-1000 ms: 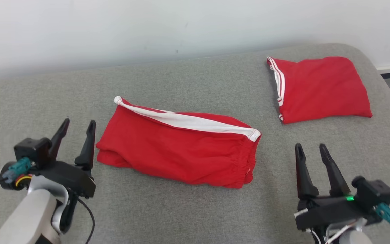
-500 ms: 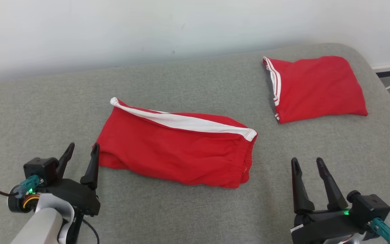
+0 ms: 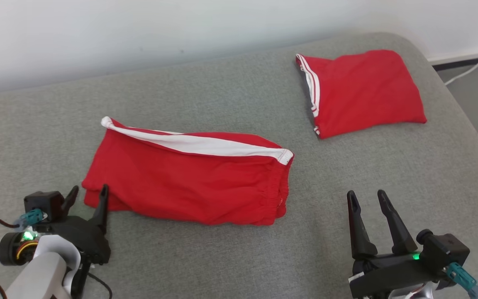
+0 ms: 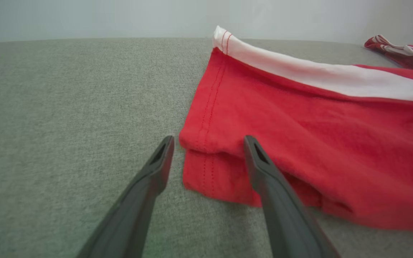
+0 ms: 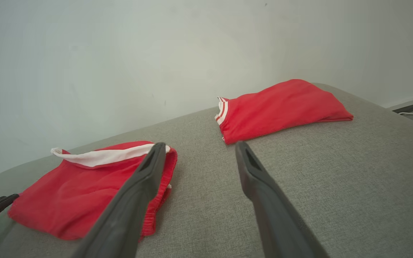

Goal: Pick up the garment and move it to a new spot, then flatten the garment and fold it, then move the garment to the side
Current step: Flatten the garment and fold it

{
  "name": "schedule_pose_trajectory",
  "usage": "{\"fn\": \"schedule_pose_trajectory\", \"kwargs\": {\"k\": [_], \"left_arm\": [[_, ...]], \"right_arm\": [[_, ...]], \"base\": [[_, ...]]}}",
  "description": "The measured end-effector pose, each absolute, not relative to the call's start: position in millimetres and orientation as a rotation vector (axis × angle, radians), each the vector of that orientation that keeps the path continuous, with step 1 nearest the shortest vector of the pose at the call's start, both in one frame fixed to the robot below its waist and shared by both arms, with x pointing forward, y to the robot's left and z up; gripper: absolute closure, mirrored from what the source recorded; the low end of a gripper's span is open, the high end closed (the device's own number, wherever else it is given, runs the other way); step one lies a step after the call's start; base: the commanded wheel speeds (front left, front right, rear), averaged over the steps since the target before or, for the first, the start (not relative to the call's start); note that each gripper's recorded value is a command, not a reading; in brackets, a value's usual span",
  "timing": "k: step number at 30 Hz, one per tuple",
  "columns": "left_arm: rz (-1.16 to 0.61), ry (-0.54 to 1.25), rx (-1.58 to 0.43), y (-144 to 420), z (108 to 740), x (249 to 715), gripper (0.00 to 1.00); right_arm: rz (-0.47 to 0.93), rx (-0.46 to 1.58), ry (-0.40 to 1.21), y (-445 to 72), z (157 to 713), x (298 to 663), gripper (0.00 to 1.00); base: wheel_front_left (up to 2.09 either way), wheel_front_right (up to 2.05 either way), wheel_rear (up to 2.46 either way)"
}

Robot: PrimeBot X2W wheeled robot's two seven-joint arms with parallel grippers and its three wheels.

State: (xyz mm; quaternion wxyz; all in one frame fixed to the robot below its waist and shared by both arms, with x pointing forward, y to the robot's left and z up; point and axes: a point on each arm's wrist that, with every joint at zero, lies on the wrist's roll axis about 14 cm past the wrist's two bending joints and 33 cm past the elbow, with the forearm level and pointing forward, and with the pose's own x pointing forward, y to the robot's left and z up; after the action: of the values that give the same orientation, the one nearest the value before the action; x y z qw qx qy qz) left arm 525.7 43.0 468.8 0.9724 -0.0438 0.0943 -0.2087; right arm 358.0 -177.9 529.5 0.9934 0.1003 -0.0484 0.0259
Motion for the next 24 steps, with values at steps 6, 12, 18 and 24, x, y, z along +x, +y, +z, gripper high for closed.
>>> {"fn": "schedule_pose_trajectory", "kwargs": {"k": [6,12,18,24], "left_arm": [[-0.422,0.272,-0.058,41.2,444.9,530.3,0.00],[-0.447,0.293,-0.053,32.1,442.6,527.0,0.53],[-0.463,0.270,-0.035,26.3,449.8,518.0,1.00],[-0.463,0.244,-0.056,24.8,459.3,500.0,1.00]], "right_arm": [[0.030,0.196,-0.080,-184.0,523.4,357.7,0.00],[0.038,0.198,-0.080,-181.5,523.4,356.9,0.00],[0.052,0.204,-0.096,-177.0,527.9,354.1,0.00],[0.070,0.216,-0.103,-170.3,529.8,346.0,0.00]], "base": [[0.00,0.00,0.00],[0.00,0.00,0.00],[0.00,0.00,0.00],[0.00,0.00,0.00]]}}
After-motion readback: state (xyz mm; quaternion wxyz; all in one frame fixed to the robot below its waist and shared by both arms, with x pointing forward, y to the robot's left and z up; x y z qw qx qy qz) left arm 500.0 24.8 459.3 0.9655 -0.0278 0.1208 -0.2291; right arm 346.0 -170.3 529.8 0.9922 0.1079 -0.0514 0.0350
